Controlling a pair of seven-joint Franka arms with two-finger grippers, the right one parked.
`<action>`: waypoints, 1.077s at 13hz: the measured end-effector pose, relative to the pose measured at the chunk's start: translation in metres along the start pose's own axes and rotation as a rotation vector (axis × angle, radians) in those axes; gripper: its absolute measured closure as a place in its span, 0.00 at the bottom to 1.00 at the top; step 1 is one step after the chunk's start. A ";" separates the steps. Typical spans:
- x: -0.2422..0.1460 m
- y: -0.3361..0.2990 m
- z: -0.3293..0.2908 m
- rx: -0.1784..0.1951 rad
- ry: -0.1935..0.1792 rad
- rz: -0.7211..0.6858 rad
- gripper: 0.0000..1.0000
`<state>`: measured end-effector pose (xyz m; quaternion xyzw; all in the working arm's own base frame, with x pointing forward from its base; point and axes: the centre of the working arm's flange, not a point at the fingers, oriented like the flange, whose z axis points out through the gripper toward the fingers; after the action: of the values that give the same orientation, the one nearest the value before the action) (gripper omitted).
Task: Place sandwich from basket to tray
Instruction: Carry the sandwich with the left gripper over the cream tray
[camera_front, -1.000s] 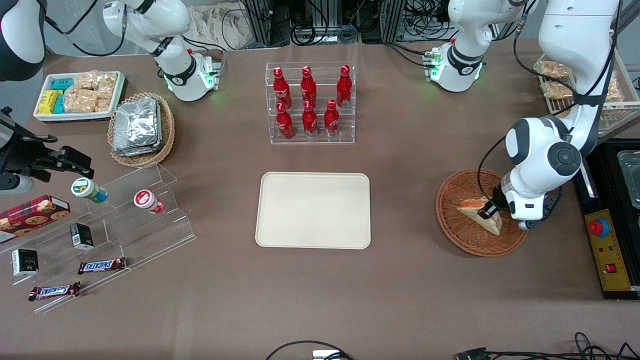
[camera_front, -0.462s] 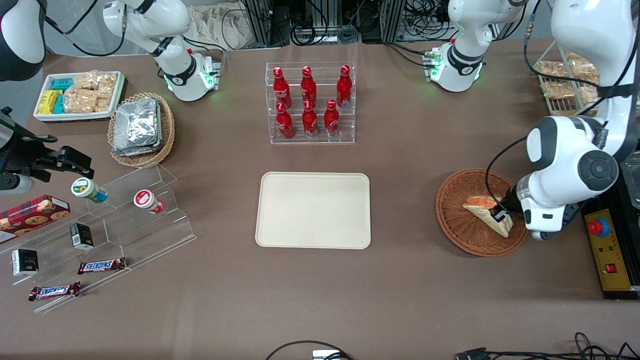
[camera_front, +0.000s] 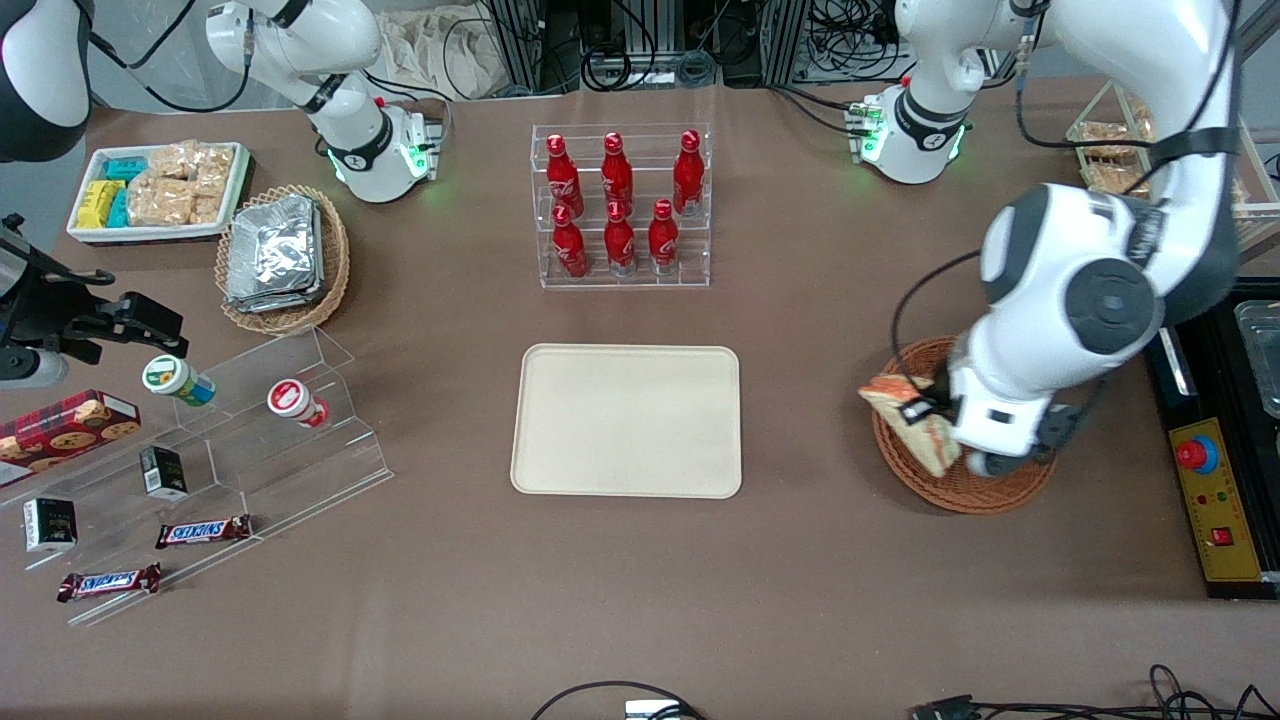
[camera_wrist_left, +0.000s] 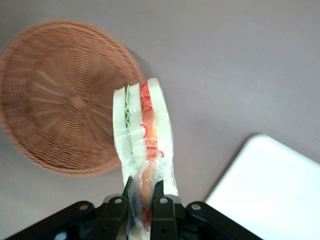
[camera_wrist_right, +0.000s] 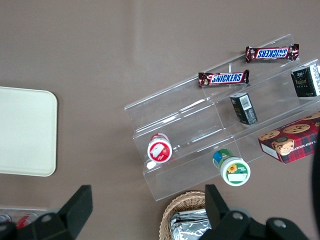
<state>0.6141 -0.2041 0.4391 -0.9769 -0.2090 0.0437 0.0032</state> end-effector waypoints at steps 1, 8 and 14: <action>-0.014 0.024 0.008 0.005 -0.004 0.044 0.84; -0.066 0.163 0.119 -0.004 -0.028 0.354 0.84; -0.102 0.201 0.162 -0.029 -0.006 0.427 0.85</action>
<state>0.5893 -0.4307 0.2817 -0.9988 0.0023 0.0435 -0.0209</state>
